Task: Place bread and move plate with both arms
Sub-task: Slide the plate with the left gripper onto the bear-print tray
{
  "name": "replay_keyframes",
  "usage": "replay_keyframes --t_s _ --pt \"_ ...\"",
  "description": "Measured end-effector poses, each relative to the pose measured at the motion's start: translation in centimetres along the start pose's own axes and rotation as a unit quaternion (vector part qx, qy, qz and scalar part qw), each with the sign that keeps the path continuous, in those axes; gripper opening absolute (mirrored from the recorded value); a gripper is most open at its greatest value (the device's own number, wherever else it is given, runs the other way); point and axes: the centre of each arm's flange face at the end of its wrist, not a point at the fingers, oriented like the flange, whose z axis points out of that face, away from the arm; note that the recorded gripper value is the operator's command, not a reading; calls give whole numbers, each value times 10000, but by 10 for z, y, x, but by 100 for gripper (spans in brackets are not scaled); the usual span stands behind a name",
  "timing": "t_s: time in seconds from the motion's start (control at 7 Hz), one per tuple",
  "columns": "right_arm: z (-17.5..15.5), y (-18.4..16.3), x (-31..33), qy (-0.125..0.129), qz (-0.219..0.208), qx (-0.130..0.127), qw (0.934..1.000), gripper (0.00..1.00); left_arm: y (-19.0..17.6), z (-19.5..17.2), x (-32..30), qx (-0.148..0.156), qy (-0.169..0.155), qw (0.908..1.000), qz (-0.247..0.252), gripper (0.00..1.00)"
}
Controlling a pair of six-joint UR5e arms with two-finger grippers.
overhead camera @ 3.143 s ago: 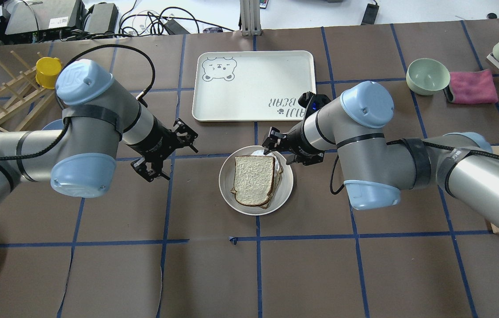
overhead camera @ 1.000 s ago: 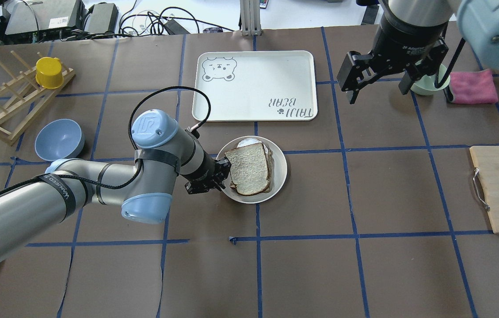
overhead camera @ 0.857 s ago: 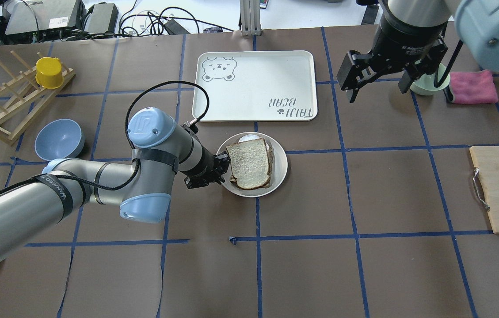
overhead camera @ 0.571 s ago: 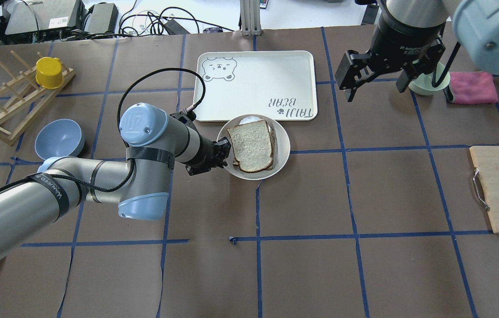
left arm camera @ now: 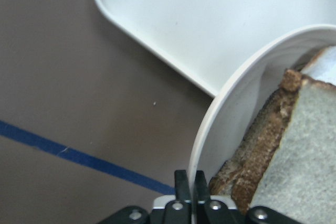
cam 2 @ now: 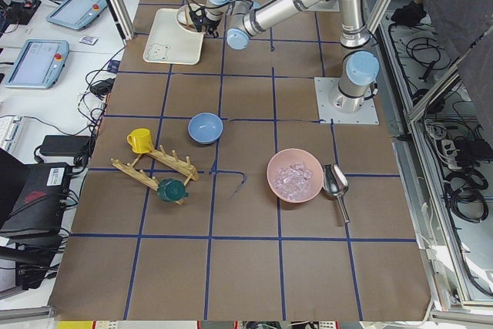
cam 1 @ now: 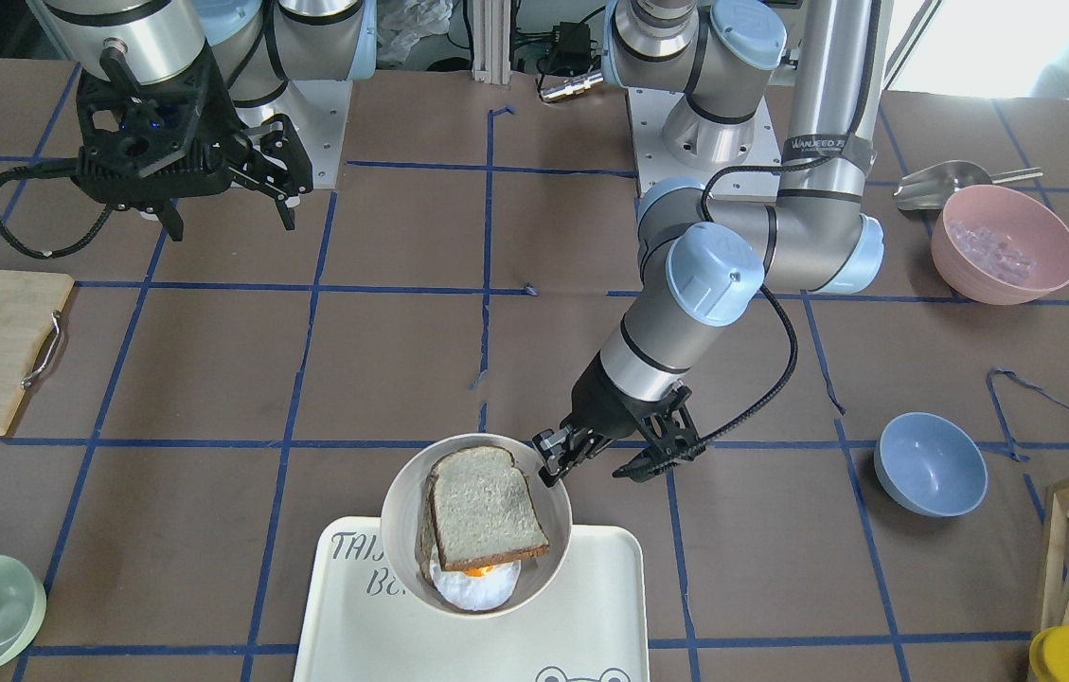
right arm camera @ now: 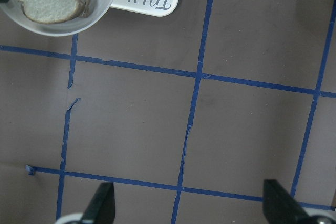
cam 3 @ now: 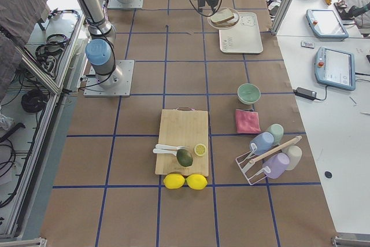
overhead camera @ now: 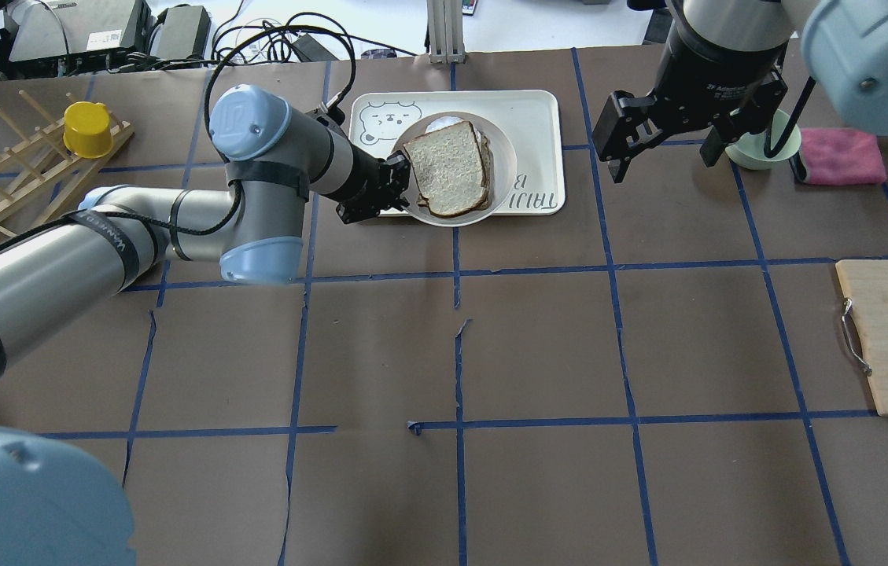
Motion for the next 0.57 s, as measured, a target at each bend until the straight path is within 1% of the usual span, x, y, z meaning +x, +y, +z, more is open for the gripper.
replay_keyframes --t_s 0.29,0.43,0.57 --pt "0 0 0 -2 -2 1 10000 100 -54 31 21 -21 -69 9999 -102 0" --pt "0 0 0 -2 -3 -2 10000 100 -69 45 18 -43 -101 9998 -173 0" --pt "0 0 0 -5 -4 -3 10000 100 -77 59 14 -87 -139 9995 -285 0"
